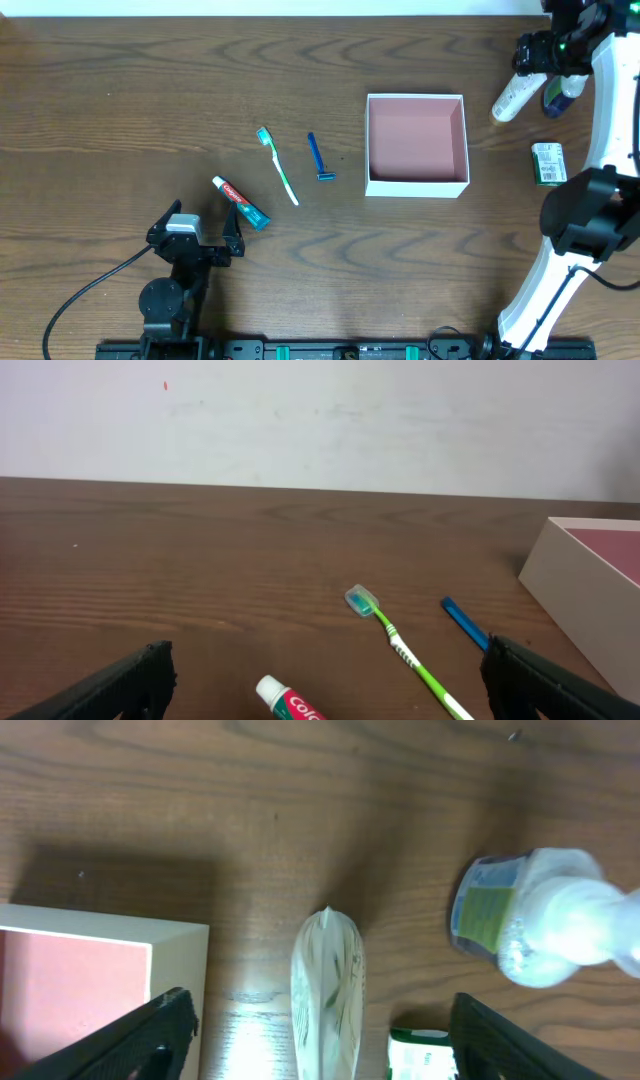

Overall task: Pack container
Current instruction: 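Move right gripper to the white lotion tube and grasp it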

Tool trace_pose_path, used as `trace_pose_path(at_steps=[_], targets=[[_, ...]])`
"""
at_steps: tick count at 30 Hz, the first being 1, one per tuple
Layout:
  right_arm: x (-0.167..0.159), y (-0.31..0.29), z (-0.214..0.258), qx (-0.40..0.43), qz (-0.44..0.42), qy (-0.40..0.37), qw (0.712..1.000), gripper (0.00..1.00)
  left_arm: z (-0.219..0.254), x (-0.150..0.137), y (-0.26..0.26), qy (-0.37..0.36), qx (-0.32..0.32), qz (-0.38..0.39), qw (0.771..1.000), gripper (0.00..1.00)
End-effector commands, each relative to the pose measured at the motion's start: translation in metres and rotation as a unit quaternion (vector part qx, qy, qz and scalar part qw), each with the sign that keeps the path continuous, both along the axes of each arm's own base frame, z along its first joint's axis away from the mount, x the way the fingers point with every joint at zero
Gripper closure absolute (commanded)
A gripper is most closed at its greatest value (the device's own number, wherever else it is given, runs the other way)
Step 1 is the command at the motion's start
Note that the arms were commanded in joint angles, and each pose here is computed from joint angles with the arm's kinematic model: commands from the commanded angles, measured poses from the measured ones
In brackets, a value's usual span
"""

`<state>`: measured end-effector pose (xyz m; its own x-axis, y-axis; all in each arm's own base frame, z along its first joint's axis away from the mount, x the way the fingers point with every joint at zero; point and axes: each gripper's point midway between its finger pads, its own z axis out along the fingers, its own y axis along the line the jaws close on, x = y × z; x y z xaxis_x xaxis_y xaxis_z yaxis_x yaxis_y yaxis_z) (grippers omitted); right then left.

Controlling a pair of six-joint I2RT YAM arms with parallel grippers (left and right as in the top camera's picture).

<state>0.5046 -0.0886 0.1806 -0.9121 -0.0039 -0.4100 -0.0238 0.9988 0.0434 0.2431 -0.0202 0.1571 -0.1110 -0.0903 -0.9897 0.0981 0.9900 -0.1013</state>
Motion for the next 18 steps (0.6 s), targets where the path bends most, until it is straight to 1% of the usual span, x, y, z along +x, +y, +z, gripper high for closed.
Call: trace_pose_path(at_steps=[1, 2, 3, 4, 5, 8, 12, 13, 14, 15, 16, 18], targets=[[0.0017, -0.0043, -0.0091, -0.004, 0.005, 0.008, 1.000, 0.25, -0.0172, 0.0005, 0.0019, 0.020, -0.001, 0.005, 1.000, 0.02], [0.0025, -0.0044, -0.0088, -0.004, 0.005, 0.007, 1.000, 0.32, -0.0172, 0.0005, 0.0019, 0.020, -0.001, 0.005, 1.000, 0.02], [0.0032, -0.0046, -0.0085, -0.004, 0.005, 0.005, 1.000, 0.43, -0.0172, 0.0005, 0.0019, 0.020, -0.001, 0.005, 1.000, 0.02], [0.0033, -0.0049, -0.0085, -0.005, 0.005, 0.005, 1.000, 0.50, -0.0172, 0.0005, 0.0019, 0.020, -0.001, 0.005, 1.000, 0.02], [0.0032, -0.0049, -0.0085, -0.005, 0.005, 0.005, 1.000, 0.54, -0.0172, 0.0005, 0.0019, 0.020, -0.001, 0.005, 1.000, 0.02], [0.0022, -0.0054, -0.0092, -0.006, 0.004, 0.008, 1.000, 0.58, -0.0172, 0.0005, 0.0019, 0.020, -0.001, 0.005, 1.000, 0.02], [0.0009, -0.0090, -0.0097, -0.012, 0.000, 0.011, 1.000, 0.78, -0.0172, 0.0005, 0.0019, 0.020, -0.001, 0.005, 1.000, 0.02], [0.0006, -0.0099, -0.0098, -0.012, -0.001, 0.011, 1.000, 0.85, -0.0172, 0.0005, 0.0019, 0.020, -0.001, 0.005, 1.000, 0.02], [0.0003, -0.0105, -0.0099, -0.013, -0.002, 0.012, 1.000, 0.89, -0.0172, 0.0005, 0.0019, 0.020, -0.001, 0.005, 1.000, 0.02], [0.0000, -0.0110, -0.0100, -0.015, -0.003, 0.012, 1.000, 0.96, -0.0172, 0.0005, 0.0019, 0.020, -0.001, 0.005, 1.000, 0.02], [0.0000, -0.0110, -0.0100, -0.015, -0.003, 0.012, 1.000, 0.98, -0.0172, 0.0005, 0.0019, 0.020, -0.001, 0.005, 1.000, 0.02], [0.0004, -0.0109, -0.0096, -0.015, -0.003, 0.011, 1.000, 0.99, -0.0172, 0.0005, 0.0019, 0.020, -0.001, 0.005, 1.000, 0.02]])
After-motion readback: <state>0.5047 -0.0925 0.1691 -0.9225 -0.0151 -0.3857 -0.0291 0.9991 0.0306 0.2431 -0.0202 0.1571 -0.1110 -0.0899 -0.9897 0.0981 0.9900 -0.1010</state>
